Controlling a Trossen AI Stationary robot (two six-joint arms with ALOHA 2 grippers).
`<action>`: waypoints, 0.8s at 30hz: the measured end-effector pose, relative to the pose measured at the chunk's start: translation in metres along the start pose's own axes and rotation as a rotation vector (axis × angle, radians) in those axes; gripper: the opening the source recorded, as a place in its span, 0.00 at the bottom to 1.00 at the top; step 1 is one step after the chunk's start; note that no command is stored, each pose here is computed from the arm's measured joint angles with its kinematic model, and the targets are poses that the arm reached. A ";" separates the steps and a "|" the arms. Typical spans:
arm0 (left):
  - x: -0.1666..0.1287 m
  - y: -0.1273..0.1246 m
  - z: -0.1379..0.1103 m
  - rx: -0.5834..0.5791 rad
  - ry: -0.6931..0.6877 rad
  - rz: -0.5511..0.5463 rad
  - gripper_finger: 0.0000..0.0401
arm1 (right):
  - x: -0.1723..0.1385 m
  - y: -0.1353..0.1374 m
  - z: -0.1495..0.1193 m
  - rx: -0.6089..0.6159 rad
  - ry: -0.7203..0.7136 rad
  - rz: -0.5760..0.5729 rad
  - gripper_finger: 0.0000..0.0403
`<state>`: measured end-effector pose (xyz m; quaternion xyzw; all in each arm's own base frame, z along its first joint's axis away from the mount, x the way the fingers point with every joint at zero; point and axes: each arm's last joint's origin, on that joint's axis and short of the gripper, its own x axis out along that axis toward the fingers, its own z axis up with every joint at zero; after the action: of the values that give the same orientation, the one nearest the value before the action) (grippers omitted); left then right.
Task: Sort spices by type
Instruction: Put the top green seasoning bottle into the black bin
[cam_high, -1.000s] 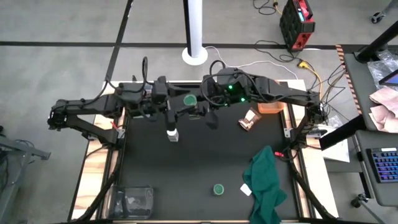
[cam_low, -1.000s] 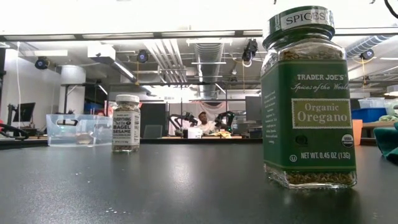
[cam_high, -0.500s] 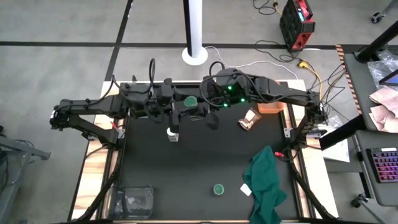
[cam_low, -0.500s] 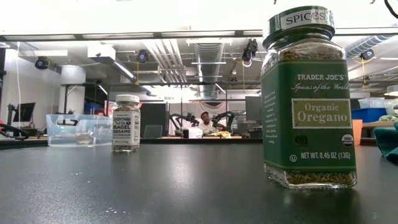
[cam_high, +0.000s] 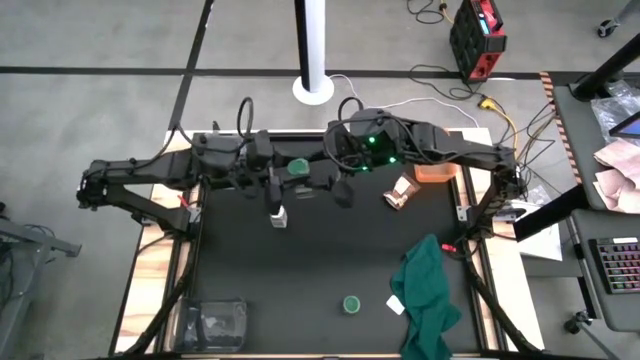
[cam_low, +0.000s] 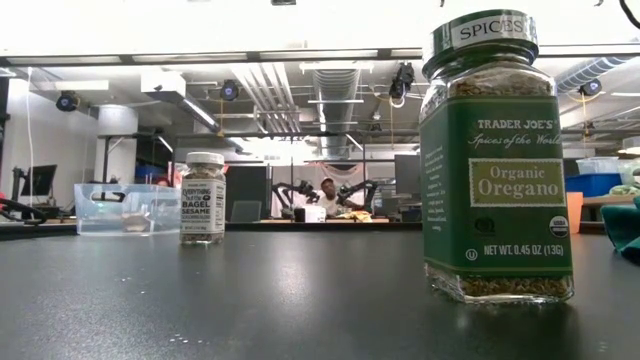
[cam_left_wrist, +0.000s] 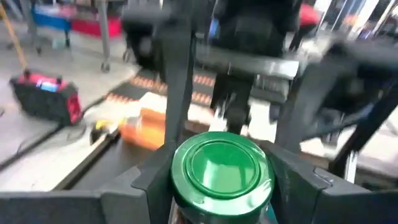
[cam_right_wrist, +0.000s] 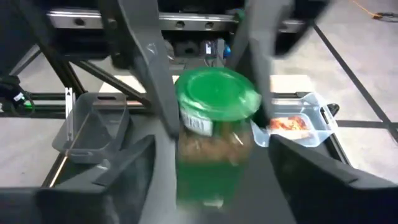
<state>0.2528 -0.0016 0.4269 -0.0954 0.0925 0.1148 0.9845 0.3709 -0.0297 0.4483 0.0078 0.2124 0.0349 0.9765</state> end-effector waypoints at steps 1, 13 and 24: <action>-0.005 0.000 -0.002 0.004 0.028 0.005 0.46 | -0.001 0.000 -0.001 0.000 0.008 -0.002 0.79; -0.069 -0.058 -0.045 0.122 0.436 -0.411 0.46 | -0.004 -0.029 -0.016 -0.003 0.116 -0.063 0.83; -0.118 -0.136 -0.100 -0.113 0.602 -0.298 0.46 | 0.010 -0.037 -0.032 -0.030 0.143 -0.055 0.77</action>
<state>0.1574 -0.1771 0.3775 -0.1920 0.3576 -0.0589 0.9120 0.3691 -0.0654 0.4144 -0.0149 0.2811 0.0119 0.9595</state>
